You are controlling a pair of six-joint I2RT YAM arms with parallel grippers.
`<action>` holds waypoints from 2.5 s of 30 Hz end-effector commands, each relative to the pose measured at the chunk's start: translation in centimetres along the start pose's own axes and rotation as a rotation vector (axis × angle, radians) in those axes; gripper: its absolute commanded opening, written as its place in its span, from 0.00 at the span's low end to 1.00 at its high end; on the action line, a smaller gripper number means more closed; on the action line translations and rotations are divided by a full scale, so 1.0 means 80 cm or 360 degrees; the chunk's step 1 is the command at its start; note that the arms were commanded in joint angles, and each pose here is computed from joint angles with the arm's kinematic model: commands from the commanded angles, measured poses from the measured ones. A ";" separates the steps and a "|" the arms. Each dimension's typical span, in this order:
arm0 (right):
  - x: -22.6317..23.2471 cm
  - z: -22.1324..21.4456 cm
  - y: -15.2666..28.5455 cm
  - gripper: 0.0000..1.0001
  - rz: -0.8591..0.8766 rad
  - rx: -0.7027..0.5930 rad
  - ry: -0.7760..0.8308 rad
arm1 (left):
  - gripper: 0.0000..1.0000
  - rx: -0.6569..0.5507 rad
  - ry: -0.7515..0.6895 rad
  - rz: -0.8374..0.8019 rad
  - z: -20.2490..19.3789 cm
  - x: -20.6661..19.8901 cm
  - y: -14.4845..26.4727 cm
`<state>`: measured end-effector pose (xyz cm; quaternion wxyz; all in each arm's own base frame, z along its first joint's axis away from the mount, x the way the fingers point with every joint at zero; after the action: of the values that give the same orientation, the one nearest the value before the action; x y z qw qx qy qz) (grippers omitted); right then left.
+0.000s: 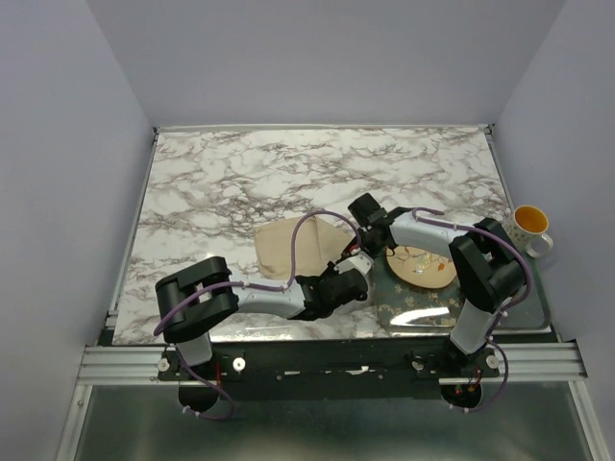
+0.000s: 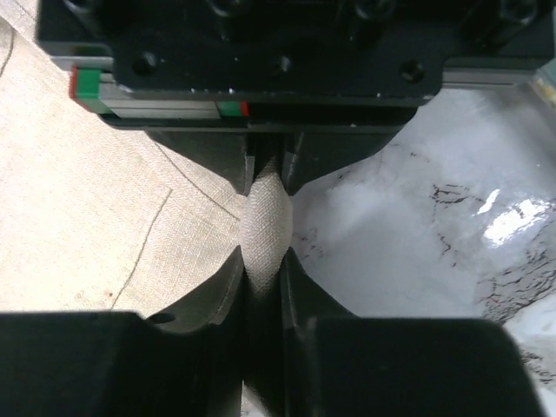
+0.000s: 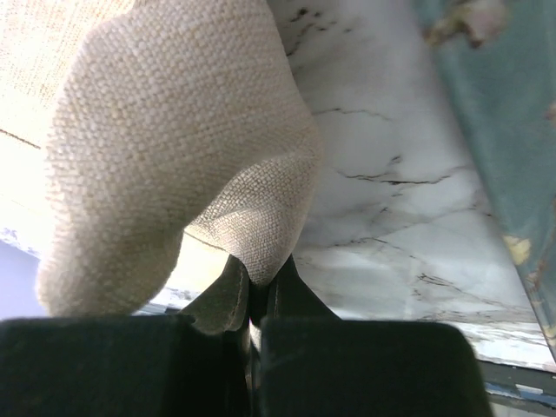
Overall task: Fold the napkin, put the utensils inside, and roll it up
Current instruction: Roll the napkin with the utensil
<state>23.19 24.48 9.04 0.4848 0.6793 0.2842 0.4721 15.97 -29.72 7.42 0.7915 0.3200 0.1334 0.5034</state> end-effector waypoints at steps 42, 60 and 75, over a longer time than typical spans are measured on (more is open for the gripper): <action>0.050 0.075 0.080 0.65 0.0143 -0.0656 0.0953 | 0.00 0.0201 0.0992 -0.0744 -0.004 0.067 -0.006; 0.044 0.069 0.023 0.84 -0.0058 -0.0414 0.0851 | 0.00 0.0185 0.0751 -0.0424 0.009 0.061 -0.004; 0.022 0.075 0.009 0.44 -0.0296 -0.0464 0.0681 | 0.00 0.0183 0.0737 -0.0440 0.007 0.057 -0.001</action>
<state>29.26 24.14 10.19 0.5097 0.4701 0.3604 0.6239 18.35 -25.89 8.27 0.7808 0.2184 0.3893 0.4371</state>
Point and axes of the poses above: each gripper's point midway between its finger pads, its own y axis back along the fingers, its own x axis along the line the jaws close on, z = x × y, the point moved 7 cm from there along y, back along the fingers, and after that the axes turned 13 degrees about y, right-handed, at the moved point
